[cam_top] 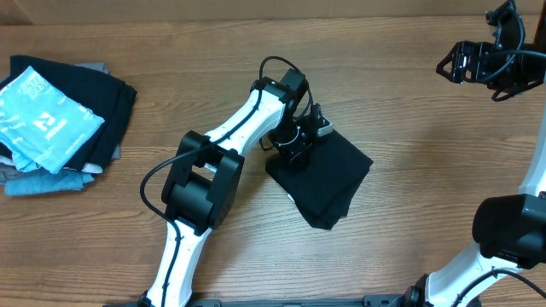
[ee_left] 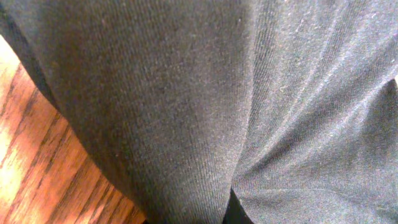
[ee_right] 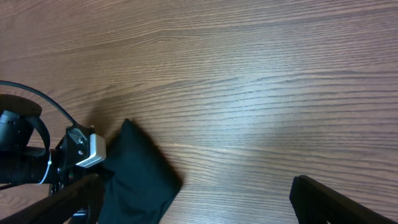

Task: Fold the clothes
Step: 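Carry the black square left and place it on the clothes stack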

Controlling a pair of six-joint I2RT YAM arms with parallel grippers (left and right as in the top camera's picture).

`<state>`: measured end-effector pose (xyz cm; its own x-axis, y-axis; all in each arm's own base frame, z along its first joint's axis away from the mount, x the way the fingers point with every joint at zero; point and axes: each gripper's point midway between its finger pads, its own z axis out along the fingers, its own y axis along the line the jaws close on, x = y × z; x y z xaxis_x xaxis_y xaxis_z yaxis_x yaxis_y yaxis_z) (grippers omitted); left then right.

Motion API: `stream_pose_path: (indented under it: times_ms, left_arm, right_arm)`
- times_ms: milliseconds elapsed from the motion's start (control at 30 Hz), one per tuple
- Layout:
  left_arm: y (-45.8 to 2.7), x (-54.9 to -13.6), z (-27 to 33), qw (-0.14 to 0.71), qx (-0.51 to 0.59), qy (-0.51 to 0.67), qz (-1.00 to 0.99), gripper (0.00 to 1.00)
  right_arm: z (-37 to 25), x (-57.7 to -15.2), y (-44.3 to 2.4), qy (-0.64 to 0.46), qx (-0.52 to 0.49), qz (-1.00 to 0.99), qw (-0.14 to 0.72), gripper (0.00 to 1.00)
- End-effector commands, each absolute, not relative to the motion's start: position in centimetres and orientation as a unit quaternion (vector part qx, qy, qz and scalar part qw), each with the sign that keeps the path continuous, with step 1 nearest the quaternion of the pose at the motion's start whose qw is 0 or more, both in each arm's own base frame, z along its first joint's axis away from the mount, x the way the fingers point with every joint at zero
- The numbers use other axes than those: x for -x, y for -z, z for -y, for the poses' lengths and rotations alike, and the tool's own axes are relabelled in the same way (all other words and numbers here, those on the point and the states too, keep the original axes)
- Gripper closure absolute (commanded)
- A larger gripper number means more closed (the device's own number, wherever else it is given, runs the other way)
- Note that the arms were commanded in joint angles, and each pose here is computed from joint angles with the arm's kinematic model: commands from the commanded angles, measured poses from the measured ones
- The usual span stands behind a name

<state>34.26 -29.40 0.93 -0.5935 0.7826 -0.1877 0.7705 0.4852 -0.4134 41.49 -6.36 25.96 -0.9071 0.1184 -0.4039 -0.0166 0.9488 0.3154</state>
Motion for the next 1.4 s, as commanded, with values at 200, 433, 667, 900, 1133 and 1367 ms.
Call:
stream_pose_path:
  times_ms: [200, 433, 667, 900, 1133, 1367]
  left_arm:
    - [-2.0, -33.1, 30.5, 0.044, 0.44, -0.274, 0.854, 0.96]
    - [-8.1, -36.1, 30.5, 0.013, 0.402, -0.275, 0.874, 0.96]
    - [-11.0, -39.4, 29.2, -0.021, 0.329, -0.272, 0.904, 0.96]
    - [-12.3, -43.8, 23.1, -0.056, 0.262, -0.225, 0.937, 0.96]
    - [-15.0, -46.2, 17.4, -0.091, 0.24, -0.194, 0.947, 0.96]
    - [-20.2, -48.7, 8.3, -0.156, 0.159, -0.174, 0.959, 0.96]
  right_arm:
    - [6.4, -41.5, -26.1, -0.157, -0.029, -0.963, 0.216, 0.0]
    - [6.4, -41.5, -26.1, -0.157, -0.029, -0.963, 0.216, 0.0]
    - [6.4, -41.5, -26.1, -0.157, -0.028, -0.963, 0.216, 0.0]
    - [6.4, -41.5, -26.1, -0.157, -0.029, -0.963, 0.216, 0.0]
    - [6.4, -41.5, -26.1, -0.157, -0.029, -0.963, 0.216, 0.0]
    - [6.4, -41.5, -26.1, -0.157, -0.029, -0.963, 0.216, 0.0]
